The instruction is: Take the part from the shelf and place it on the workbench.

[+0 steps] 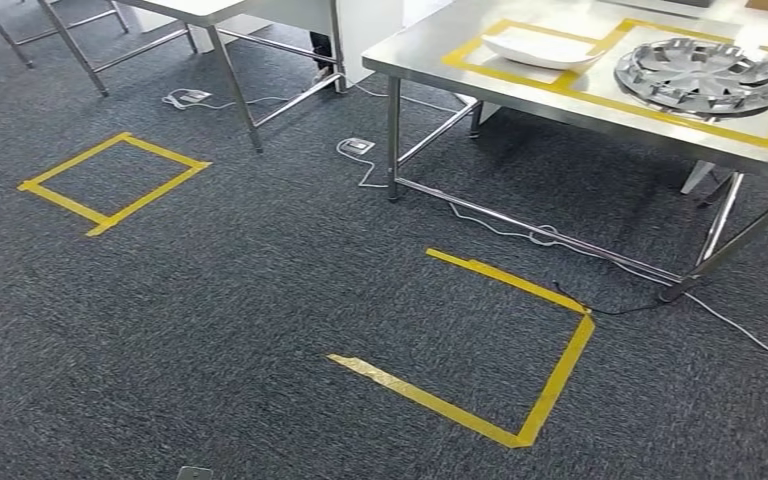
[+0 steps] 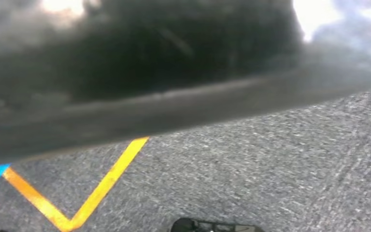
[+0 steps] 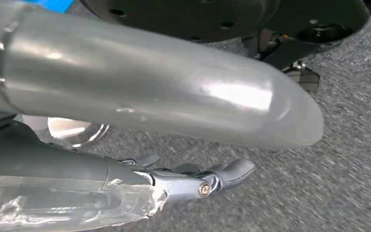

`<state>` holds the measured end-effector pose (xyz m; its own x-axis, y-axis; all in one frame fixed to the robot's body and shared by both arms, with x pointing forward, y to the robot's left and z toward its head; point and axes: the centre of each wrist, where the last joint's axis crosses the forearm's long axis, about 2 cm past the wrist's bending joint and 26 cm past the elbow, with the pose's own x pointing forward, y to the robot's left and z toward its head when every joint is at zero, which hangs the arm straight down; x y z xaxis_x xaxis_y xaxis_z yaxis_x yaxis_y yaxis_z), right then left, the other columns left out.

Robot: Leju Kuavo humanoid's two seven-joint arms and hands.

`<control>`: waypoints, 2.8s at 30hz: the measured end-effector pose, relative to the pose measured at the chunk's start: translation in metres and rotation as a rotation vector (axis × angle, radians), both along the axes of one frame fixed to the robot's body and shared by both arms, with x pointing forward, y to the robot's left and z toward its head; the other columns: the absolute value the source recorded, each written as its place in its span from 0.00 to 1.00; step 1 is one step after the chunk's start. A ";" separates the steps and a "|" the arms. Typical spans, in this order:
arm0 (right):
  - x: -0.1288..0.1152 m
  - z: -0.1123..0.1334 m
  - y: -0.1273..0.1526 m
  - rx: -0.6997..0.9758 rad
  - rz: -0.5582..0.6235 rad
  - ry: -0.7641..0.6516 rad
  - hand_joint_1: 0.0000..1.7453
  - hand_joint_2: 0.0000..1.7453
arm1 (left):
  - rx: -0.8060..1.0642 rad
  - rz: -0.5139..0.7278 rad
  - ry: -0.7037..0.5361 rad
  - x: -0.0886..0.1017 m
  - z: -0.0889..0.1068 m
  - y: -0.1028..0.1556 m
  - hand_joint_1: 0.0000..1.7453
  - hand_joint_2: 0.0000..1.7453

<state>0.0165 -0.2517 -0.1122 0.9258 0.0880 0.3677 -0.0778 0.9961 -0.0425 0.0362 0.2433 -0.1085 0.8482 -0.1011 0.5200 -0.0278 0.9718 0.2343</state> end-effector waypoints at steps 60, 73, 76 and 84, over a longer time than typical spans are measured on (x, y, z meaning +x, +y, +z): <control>0.000 0.000 0.000 0.003 -0.008 -0.005 0.00 0.00 | 0.011 -0.028 -0.007 0.001 0.000 0.001 0.00 0.00; 0.000 0.000 0.000 -0.001 0.006 -0.005 0.00 0.00 | 0.013 -0.045 -0.003 -0.001 0.000 0.001 0.00 0.00; 0.000 0.000 0.000 -0.001 0.006 -0.005 0.00 0.00 | 0.016 -0.049 -0.009 0.003 0.000 0.002 0.00 0.00; 0.001 0.000 0.000 0.000 0.007 -0.007 0.00 0.00 | 0.010 -0.047 -0.008 0.002 0.000 -0.002 0.00 0.00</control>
<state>0.0176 -0.2515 -0.1121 0.9224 0.0948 0.3744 -0.0848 0.9955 -0.0432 0.0383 0.2416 -0.1082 0.8383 -0.1456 0.5254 0.0155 0.9697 0.2439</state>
